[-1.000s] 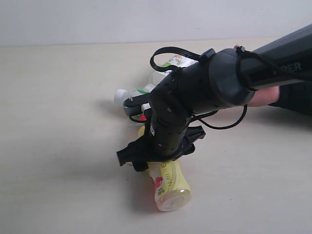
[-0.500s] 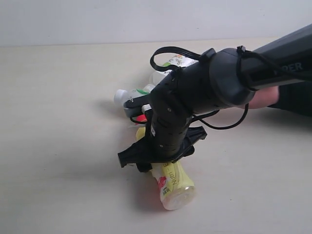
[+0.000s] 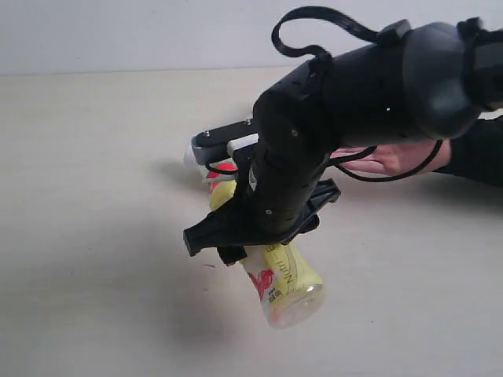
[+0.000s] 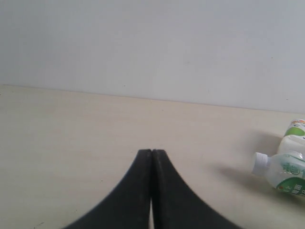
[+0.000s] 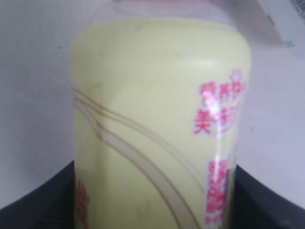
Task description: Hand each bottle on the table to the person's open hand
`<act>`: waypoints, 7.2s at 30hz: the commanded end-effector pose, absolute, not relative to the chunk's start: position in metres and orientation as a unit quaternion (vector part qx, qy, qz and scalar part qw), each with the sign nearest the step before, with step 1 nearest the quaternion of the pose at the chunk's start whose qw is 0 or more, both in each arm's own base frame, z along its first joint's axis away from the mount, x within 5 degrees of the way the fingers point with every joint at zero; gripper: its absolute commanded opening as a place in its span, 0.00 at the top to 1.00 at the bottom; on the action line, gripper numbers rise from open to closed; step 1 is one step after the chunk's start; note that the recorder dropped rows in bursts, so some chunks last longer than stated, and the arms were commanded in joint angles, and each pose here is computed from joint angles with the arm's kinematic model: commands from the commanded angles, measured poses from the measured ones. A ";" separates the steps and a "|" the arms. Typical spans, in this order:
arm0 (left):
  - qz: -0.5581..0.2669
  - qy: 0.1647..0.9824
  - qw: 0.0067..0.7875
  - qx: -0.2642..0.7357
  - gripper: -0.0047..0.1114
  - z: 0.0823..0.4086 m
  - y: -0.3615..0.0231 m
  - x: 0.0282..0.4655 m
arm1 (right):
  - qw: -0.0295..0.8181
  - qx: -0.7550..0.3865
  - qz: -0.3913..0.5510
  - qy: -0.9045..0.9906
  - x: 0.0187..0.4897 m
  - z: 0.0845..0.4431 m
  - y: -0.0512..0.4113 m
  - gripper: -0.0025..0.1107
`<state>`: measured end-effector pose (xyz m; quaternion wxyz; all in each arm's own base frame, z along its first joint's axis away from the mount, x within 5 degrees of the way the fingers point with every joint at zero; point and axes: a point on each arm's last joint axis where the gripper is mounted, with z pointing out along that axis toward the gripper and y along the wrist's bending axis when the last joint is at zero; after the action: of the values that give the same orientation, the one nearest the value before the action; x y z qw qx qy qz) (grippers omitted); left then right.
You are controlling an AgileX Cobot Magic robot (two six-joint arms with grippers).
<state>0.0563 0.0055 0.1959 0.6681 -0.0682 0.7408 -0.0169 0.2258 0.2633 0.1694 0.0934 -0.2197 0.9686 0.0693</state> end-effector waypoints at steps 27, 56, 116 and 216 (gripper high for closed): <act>-0.017 0.738 0.671 -0.068 0.96 0.196 0.005 0.056 | 0.438 -0.382 0.308 0.753 0.100 0.216 0.183 0.98; -0.017 0.738 0.671 -0.068 0.96 0.196 0.005 0.056 | 0.542 -0.241 0.152 0.790 0.151 0.221 0.174 0.98; -0.017 0.738 0.671 -0.068 0.96 0.196 0.005 0.056 | 0.384 -0.168 -0.139 0.897 0.267 0.190 0.096 0.98; -0.017 0.738 0.671 -0.068 0.96 0.196 0.005 0.056 | 0.338 -0.144 0.049 0.929 0.298 0.165 0.090 0.62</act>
<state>0.0563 0.0055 0.1959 0.6681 -0.0675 0.7408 -0.0163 0.2948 0.0909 0.1639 0.3286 -0.1440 0.9320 0.0512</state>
